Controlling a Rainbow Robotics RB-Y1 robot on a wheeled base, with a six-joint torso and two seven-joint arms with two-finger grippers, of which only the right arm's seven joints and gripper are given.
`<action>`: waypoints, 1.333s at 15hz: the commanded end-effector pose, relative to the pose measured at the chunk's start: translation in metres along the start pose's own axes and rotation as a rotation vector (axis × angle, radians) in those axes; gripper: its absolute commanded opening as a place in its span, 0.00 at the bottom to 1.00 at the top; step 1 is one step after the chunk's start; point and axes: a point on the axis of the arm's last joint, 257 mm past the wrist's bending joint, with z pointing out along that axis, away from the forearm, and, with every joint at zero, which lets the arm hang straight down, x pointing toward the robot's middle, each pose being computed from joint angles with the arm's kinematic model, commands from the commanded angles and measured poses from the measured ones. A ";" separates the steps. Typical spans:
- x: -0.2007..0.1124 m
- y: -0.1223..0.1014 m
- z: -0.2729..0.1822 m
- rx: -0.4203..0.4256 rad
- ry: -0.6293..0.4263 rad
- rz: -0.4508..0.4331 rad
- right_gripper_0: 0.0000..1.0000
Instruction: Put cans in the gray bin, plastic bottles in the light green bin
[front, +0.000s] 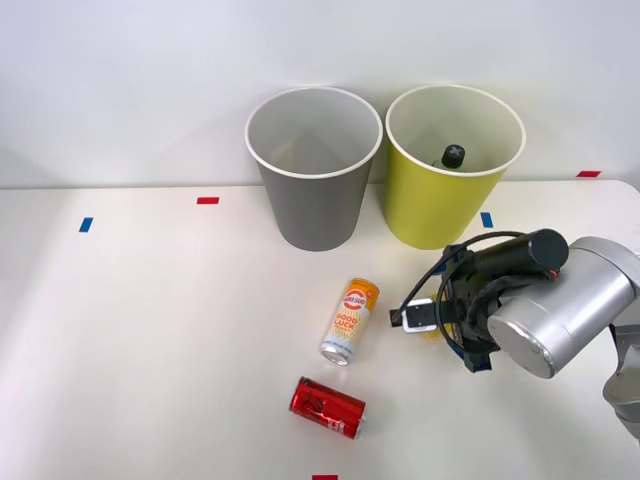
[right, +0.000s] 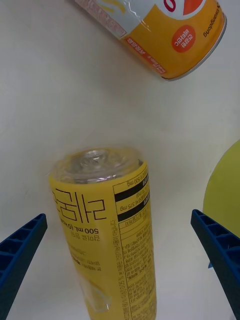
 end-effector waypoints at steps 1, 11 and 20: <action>0.004 0.003 0.012 -0.027 0.015 0.016 1.00; -0.004 0.010 0.026 -0.053 0.021 0.041 0.24; -0.011 -0.003 0.020 -0.036 -0.082 0.163 0.00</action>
